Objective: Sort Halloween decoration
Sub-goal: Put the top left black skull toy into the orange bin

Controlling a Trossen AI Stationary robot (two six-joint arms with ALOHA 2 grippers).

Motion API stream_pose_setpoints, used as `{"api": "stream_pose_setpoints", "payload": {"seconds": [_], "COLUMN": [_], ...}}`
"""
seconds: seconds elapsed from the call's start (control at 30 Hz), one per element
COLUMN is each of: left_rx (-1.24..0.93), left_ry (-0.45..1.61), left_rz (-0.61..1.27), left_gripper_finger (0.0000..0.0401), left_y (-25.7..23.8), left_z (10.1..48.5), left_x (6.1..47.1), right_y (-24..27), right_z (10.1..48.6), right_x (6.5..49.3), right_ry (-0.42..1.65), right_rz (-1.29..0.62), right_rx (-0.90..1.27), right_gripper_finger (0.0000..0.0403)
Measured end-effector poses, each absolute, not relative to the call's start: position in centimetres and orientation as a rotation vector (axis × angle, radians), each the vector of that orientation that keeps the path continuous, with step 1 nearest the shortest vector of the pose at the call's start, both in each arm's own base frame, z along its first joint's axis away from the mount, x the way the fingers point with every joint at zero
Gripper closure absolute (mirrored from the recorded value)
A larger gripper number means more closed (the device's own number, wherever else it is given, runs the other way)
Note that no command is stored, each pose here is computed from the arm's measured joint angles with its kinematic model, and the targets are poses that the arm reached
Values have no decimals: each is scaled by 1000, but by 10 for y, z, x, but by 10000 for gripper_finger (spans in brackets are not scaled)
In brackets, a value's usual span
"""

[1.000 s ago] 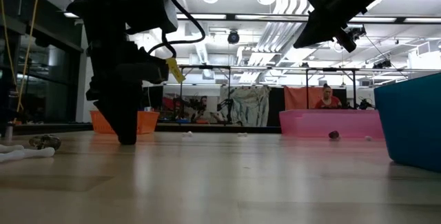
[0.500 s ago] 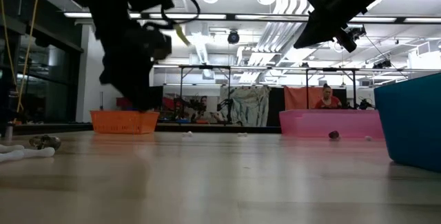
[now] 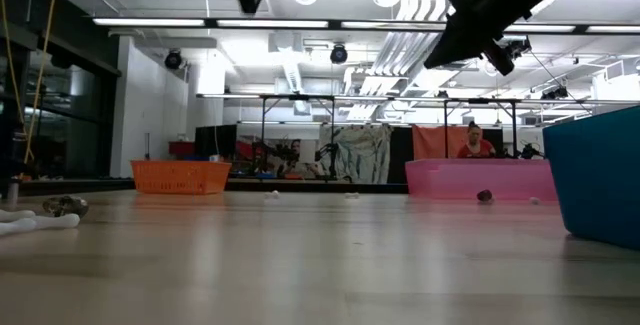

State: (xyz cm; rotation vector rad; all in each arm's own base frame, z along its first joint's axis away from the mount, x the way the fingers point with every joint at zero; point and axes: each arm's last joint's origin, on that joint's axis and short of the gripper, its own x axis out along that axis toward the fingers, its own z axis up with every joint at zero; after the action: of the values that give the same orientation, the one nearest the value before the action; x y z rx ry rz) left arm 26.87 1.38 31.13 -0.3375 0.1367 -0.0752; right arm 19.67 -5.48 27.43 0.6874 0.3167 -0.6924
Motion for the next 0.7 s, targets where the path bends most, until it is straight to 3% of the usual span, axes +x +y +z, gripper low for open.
{"api": "stream_pose_setpoints", "payload": {"seconds": [0.17,0.43,0.7], "left_rx": [-308,-257,-248], "left_ry": [-50,-78,-63], "left_rz": [-163,-94,-45], "left_gripper_finger": [334,332,331], "left_y": [12,14,16], "left_z": [336,340,338], "left_x": [261,257,257], "right_y": [-53,-44,-38], "right_z": [285,319,332], "right_x": [204,213,218], "right_ry": [267,19,-110], "right_rz": [-509,-57,31], "right_rx": [608,428,351], "right_gripper_finger": [402,402,402]}}
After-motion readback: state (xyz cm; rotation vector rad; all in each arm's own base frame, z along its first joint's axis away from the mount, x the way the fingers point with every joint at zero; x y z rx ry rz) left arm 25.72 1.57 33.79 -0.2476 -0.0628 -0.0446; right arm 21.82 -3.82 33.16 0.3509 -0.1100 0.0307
